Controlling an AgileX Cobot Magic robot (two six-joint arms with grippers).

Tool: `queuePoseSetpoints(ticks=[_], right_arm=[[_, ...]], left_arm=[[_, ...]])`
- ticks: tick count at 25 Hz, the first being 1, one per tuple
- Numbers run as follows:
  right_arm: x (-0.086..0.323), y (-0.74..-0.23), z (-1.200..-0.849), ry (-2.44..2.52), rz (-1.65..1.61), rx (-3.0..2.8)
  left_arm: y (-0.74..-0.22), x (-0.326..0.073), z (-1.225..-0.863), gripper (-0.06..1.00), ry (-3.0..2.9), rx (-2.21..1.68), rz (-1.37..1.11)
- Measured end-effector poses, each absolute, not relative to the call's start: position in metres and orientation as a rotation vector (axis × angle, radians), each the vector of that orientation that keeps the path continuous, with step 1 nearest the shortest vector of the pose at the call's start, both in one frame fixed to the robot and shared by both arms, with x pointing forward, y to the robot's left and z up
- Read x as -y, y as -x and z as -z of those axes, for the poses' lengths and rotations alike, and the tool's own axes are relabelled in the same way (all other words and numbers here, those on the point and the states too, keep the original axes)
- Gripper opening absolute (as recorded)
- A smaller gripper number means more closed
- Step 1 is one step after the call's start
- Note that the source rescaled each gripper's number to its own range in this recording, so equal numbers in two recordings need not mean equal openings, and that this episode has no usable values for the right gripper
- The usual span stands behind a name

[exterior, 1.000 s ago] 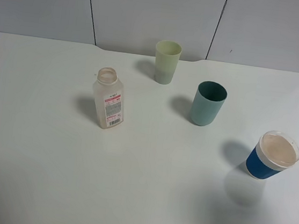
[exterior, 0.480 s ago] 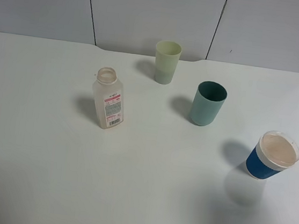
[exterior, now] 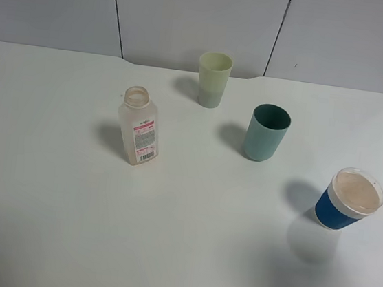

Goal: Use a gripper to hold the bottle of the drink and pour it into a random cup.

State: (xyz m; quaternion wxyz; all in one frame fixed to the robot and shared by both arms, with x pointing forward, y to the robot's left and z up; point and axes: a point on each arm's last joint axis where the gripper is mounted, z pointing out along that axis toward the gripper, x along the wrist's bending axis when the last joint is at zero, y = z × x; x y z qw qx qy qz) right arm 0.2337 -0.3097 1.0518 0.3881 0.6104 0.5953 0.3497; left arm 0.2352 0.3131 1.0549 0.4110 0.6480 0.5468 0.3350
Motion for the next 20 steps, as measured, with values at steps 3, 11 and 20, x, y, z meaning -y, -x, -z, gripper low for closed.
queuePoseSetpoints(ticks=[3, 11, 20], right_arm=[[0.3097, -0.2337, -1.0518, -1.553, -0.89, -1.514], [0.3097, -0.2337, -1.0518, -1.553, -0.89, -1.514], [0.3097, -0.2337, -1.0518, -1.553, -0.89, -1.514]], left_arm=[[-0.2352, -0.3131, -1.0549, 0.96, -1.631, -1.376, -0.843], [-0.2341, -0.3126, -1.0549, 0.96, -1.58, -1.456, -0.891], [-0.2328, -0.311, -1.0548, 0.96, -1.532, -1.534, -0.949]])
